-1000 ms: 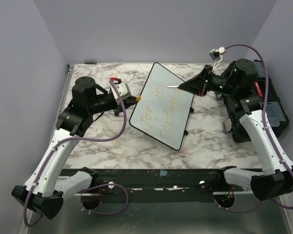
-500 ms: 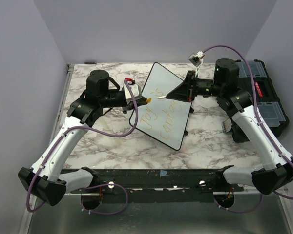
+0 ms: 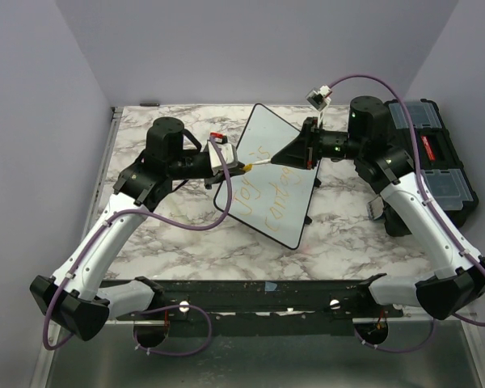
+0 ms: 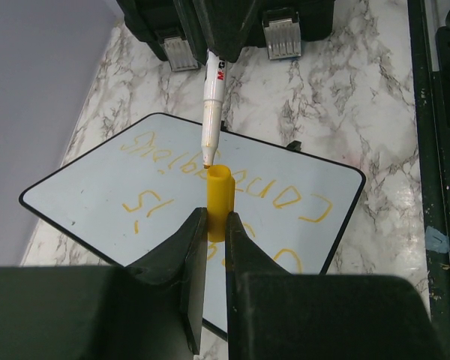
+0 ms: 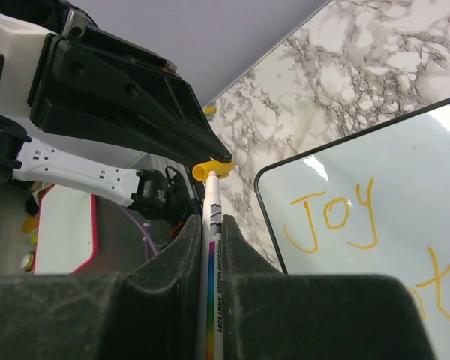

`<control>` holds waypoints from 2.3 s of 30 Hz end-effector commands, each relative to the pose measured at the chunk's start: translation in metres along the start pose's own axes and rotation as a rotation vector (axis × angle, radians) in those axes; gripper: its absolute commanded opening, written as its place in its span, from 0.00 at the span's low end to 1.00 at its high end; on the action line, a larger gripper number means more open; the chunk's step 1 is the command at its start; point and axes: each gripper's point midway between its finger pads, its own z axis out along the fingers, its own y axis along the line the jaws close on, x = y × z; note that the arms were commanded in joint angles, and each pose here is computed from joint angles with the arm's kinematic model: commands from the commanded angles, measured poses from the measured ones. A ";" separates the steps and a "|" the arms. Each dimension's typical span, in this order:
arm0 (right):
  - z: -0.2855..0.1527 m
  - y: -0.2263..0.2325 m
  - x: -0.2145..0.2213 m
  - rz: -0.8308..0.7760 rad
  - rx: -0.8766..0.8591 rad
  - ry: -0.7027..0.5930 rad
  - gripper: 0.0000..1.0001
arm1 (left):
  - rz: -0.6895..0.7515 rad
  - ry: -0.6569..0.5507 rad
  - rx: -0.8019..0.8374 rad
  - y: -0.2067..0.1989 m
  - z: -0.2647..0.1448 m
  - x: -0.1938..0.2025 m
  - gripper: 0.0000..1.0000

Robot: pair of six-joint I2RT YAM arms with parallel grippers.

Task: Write a sentence on the whiteboard
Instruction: Insert the whiteboard marker without the cap into the pen cap.

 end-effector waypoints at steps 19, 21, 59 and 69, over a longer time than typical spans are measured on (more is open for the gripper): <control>-0.004 0.007 -0.001 -0.023 0.002 -0.010 0.01 | 0.025 0.069 -0.034 0.006 0.007 0.013 0.00; -0.004 0.007 -0.001 -0.022 0.003 -0.007 0.01 | 0.028 0.070 -0.034 0.006 0.007 0.012 0.00; 0.006 -0.010 0.020 0.003 0.051 0.042 0.00 | 0.049 0.102 -0.051 0.005 0.009 0.011 0.00; -0.007 0.016 0.003 -0.065 -0.001 -0.032 0.01 | 0.044 0.104 -0.053 0.004 0.008 0.011 0.00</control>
